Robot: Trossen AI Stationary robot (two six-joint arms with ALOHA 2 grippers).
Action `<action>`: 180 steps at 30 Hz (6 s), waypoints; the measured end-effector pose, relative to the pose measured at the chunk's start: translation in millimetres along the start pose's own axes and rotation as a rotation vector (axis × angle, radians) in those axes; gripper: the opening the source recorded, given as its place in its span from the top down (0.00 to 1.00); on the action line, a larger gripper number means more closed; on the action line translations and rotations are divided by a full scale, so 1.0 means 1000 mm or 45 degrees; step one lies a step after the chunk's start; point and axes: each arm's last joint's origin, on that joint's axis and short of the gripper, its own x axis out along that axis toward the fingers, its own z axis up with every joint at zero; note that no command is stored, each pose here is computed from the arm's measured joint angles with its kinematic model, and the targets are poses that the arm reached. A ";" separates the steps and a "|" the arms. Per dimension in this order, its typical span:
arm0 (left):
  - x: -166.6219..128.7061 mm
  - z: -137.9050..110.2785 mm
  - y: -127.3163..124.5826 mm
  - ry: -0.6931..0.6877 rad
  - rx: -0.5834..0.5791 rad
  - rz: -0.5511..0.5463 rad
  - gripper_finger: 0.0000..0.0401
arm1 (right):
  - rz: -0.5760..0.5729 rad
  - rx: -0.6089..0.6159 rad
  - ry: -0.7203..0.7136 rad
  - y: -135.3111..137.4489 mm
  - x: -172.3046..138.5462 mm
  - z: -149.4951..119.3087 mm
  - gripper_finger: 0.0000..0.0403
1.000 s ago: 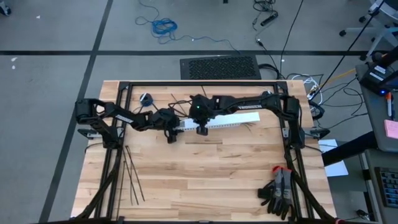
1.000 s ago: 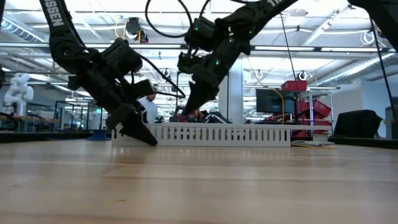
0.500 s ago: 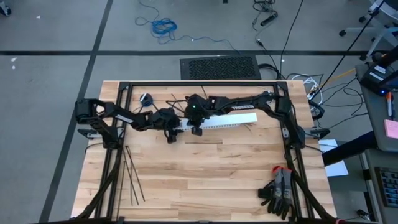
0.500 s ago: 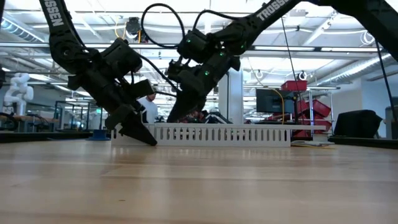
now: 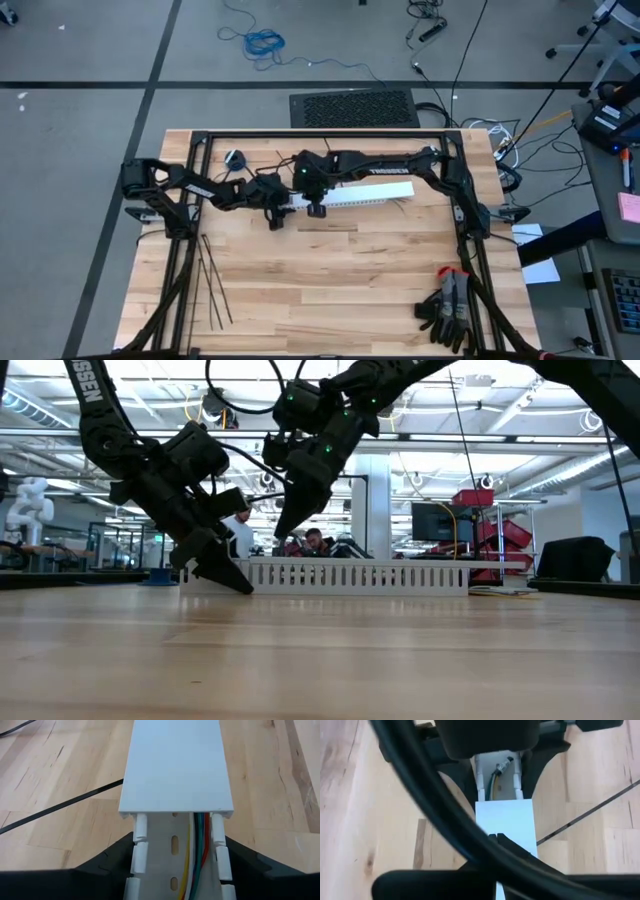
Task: Ziptie cables
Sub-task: Close the white cable duct
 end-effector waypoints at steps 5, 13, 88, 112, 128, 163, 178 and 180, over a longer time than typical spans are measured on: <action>0.000 0.000 0.000 0.001 -0.003 -0.001 0.44 | -0.006 0.013 0.017 -0.007 0.002 -0.003 1.00; 0.000 0.000 0.000 0.003 -0.014 -0.001 0.44 | 0.037 -0.002 -0.054 -0.019 0.038 -0.007 1.00; -0.044 0.002 0.002 0.179 -0.088 0.192 0.20 | -0.108 0.037 0.003 -0.019 0.056 -0.018 1.00; -0.027 -0.002 0.000 0.054 -0.029 0.147 0.25 | -0.108 0.028 0.001 -0.019 0.057 -0.018 1.00; -0.027 -0.002 -0.001 0.072 -0.053 0.142 0.45 | 0.002 0.004 -0.037 -0.018 0.057 -0.017 1.00; -0.032 -0.006 0.000 0.157 -0.040 0.196 0.24 | -0.080 -0.014 -0.099 -0.020 0.058 -0.011 1.00; -0.053 -0.007 0.004 0.148 -0.006 0.310 0.22 | -0.036 0.015 -0.081 -0.025 0.067 -0.017 1.00; -0.052 -0.011 0.004 0.117 -0.009 0.310 0.22 | -0.035 0.014 -0.080 -0.025 0.067 -0.017 1.00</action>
